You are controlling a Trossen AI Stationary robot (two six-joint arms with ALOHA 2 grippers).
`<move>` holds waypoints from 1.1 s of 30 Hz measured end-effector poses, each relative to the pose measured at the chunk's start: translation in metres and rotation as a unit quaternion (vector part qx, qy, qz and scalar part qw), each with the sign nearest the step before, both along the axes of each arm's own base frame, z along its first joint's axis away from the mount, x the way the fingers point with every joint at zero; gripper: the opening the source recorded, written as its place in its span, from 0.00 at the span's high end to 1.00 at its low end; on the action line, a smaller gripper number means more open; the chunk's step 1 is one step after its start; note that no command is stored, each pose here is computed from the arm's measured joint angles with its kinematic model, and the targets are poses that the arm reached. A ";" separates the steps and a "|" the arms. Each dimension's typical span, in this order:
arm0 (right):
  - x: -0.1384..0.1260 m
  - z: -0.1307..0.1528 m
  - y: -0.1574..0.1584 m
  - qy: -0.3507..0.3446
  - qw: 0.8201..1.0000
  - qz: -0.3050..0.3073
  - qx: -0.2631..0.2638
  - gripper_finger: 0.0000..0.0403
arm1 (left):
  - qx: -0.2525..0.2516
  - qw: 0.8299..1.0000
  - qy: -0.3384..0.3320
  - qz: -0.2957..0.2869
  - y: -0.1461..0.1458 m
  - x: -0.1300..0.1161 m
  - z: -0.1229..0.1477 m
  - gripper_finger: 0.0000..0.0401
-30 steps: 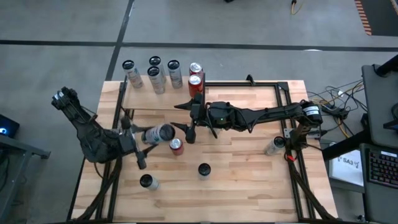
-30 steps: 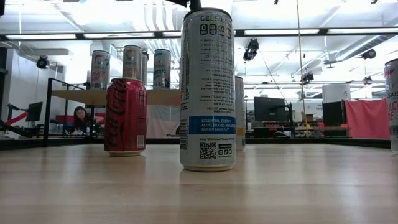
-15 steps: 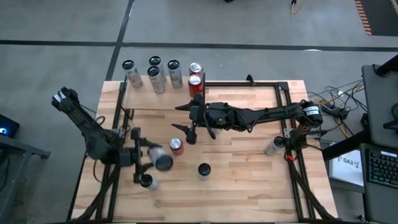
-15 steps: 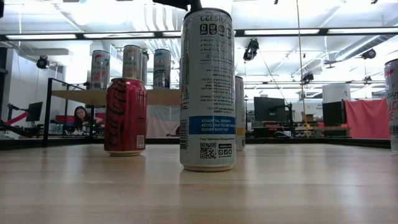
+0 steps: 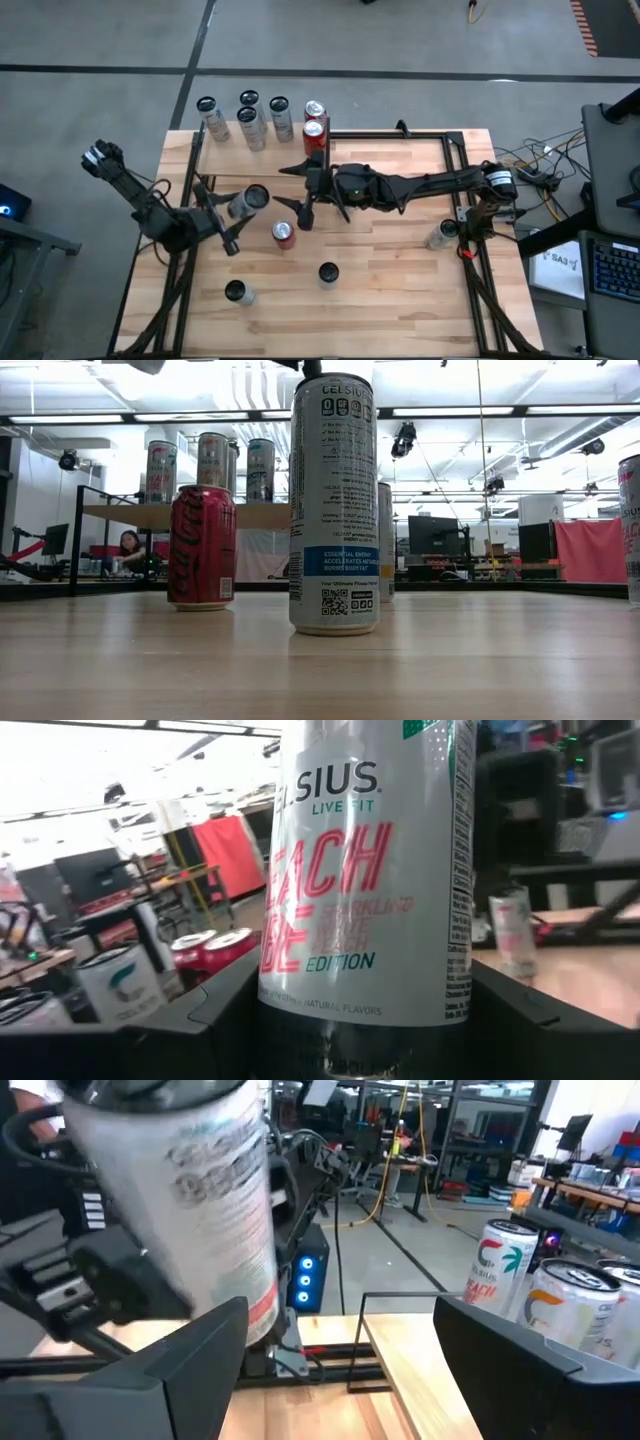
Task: Place canned beverage on shelf
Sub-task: Put the top white pink soda can on the shelf aligned with the other white pink soda can
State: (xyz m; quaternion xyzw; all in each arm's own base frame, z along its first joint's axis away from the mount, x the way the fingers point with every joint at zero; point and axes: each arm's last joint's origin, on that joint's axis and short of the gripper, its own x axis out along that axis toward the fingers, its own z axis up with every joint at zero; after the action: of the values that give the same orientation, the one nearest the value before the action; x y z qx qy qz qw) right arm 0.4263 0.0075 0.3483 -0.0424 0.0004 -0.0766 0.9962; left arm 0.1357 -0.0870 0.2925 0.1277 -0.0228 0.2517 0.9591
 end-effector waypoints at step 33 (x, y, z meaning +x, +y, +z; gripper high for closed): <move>0.048 -0.014 0.004 -0.102 0.993 0.046 0.022 0.21 | 0.034 0.995 0.046 0.087 0.010 -0.003 0.003 0.42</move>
State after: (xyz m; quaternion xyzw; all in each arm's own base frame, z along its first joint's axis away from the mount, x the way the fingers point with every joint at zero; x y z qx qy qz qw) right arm 0.4744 0.0116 0.3347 -0.0123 -0.1014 -0.0349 0.9942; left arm 0.1328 -0.0770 0.2952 0.1732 0.0236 0.3268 0.9288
